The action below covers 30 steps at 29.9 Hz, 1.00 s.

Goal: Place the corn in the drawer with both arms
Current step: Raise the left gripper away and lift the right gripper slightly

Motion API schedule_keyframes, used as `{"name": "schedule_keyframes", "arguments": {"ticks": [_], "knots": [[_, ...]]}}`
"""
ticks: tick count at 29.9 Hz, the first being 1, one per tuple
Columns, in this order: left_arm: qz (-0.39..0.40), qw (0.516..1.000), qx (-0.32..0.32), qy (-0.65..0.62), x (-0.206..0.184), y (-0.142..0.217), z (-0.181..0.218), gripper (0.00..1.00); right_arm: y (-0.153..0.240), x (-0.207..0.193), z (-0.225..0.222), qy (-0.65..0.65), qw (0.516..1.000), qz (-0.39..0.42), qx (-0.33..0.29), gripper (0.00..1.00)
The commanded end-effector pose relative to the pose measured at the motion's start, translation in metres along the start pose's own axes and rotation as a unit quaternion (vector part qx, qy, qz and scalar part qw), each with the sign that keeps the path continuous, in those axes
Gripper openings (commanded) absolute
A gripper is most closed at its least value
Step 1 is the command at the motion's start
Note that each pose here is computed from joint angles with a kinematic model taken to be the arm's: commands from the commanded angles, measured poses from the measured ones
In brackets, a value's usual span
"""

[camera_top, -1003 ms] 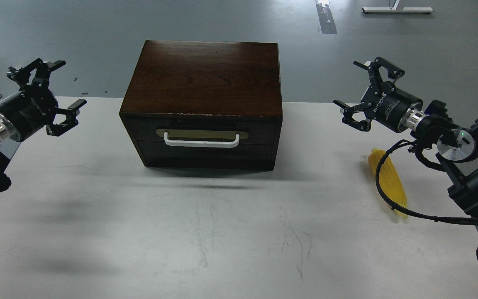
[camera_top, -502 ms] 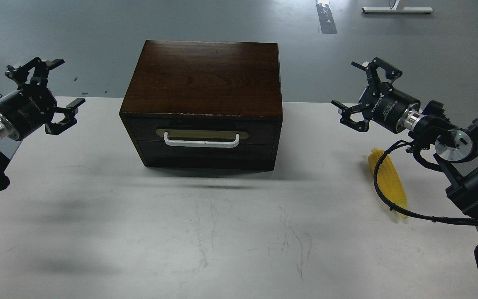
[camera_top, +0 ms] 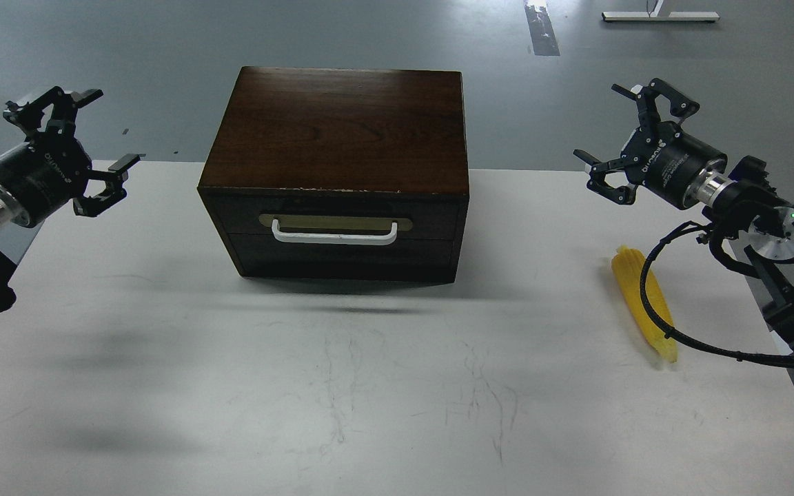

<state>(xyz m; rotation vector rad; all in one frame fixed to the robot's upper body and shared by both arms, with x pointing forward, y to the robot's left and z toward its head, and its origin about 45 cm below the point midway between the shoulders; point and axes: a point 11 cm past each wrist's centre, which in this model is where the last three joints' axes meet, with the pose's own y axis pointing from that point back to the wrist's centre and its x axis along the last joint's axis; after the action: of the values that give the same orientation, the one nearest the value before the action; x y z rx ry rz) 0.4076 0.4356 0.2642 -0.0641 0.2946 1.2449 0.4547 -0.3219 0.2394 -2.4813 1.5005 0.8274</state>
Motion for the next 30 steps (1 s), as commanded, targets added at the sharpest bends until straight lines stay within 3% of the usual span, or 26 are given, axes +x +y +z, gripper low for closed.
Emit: {"name": "schedule_keyframes", "arguments": {"ticks": [1, 3, 5, 8, 14, 19, 24, 30], "knots": [[0.003, 0.997, -0.040, -0.069, 0.010, 0.012, 0.024, 0.99, 0.000, 0.000, 0.002, 0.001, 1.000, 0.001, -0.004, 1.00], [-0.004, 0.988, -0.063, -0.143, 0.017, 0.026, 0.045, 0.98, 0.000, 0.000, 0.001, 0.001, 1.000, 0.001, -0.003, 1.00], [-0.003, 0.977, -0.034, -0.212, 0.024, 0.036, 0.053, 0.99, 0.001, 0.001, 0.000, 0.000, 1.000, 0.002, -0.001, 1.00], [0.054, 0.953, -0.051, -0.294, 0.042, 0.053, 0.101, 0.99, 0.002, 0.003, -0.002, 0.002, 1.000, 0.005, 0.002, 1.00], [0.082, 0.933, -0.083, -0.340, 0.041, 0.076, 0.156, 0.99, 0.007, 0.008, -0.007, 0.006, 1.000, 0.012, 0.004, 1.00], [0.043, 0.942, -0.100, -0.316, 0.027, 0.085, 0.176, 0.99, 0.011, 0.011, -0.013, 0.010, 1.000, 0.016, 0.008, 1.00], [0.005, 0.939, -0.086, -0.334, 0.010, 0.075, 0.168, 0.99, 0.015, 0.015, -0.018, 0.013, 1.000, 0.021, 0.011, 1.00], [-0.002, 0.794, -0.110, -0.598, -0.052, 0.045, 0.181, 0.99, 0.023, 0.022, -0.022, 0.019, 0.999, 0.031, 0.012, 1.00]]}}
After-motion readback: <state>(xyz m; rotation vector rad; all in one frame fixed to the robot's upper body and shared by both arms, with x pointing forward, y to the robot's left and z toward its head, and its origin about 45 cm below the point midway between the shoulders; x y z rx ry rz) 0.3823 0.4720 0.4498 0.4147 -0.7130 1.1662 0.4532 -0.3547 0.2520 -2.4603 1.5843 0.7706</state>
